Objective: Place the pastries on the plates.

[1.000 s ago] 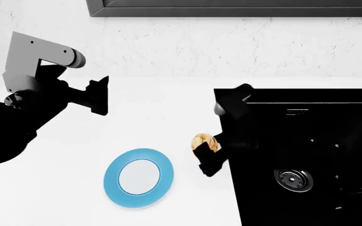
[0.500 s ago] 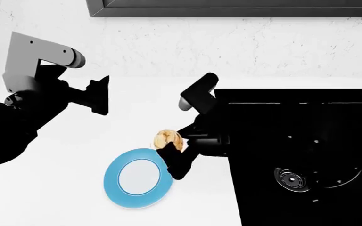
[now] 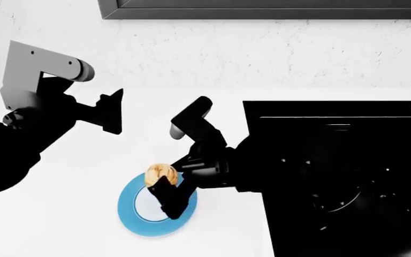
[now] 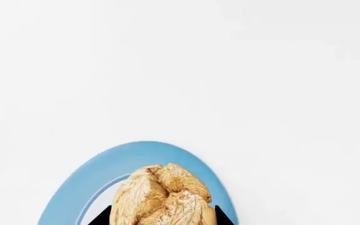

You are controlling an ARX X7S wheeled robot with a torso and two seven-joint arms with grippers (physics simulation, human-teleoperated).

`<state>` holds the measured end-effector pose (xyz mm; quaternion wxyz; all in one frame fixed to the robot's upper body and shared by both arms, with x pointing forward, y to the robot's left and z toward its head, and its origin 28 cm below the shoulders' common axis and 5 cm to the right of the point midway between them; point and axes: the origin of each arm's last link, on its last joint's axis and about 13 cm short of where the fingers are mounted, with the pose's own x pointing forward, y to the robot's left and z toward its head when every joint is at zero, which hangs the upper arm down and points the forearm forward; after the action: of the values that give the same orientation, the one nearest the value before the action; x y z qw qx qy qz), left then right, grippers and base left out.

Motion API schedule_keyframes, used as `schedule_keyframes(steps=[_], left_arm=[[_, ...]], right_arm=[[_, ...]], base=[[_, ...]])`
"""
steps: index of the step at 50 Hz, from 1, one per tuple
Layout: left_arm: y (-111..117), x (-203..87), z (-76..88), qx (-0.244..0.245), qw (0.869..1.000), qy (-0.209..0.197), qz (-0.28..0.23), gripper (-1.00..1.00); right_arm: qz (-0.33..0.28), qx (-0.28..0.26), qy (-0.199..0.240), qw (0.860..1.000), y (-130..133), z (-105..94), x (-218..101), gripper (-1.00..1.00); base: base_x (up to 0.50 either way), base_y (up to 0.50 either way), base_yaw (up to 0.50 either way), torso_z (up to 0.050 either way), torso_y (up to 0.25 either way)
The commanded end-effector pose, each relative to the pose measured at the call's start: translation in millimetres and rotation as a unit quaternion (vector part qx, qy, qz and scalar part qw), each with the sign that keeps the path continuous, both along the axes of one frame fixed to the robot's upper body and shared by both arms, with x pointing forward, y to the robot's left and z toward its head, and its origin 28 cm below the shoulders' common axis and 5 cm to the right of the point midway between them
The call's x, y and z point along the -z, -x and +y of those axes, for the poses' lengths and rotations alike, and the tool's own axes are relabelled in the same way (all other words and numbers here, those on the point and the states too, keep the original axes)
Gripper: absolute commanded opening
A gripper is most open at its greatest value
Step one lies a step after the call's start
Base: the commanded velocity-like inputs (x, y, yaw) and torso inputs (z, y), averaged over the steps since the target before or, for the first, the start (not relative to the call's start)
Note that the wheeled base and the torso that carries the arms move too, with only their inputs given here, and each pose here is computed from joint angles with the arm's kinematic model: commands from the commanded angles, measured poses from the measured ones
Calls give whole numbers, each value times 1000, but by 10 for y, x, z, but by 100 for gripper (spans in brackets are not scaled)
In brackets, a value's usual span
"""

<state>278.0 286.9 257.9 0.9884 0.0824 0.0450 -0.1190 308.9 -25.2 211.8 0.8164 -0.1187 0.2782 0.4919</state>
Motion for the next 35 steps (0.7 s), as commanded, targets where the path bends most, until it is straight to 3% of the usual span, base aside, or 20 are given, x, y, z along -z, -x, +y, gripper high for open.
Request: schedule_keyframes(steps=[1,10,11,35], left_arm=[[12,15,-6,0,1000,0,1,100],[10,28,19,0,1000,1,2,100],[4,26,23,0,1000,1,1,100],[5,2,37,3,1000,1,1,100]], right_arm=[[11,-3,10,1000,-38,40,98,-100],[24,-22,20,999,28,56,156,-100],[22,-23,19,999,30,59,146,100],[-19,2,-11,1000,-31,-21,-142,100]], base=[[0,0,0,0,0],[0,0,0,0,0],[0,0,0,0,0],[0,0,0,0,0]])
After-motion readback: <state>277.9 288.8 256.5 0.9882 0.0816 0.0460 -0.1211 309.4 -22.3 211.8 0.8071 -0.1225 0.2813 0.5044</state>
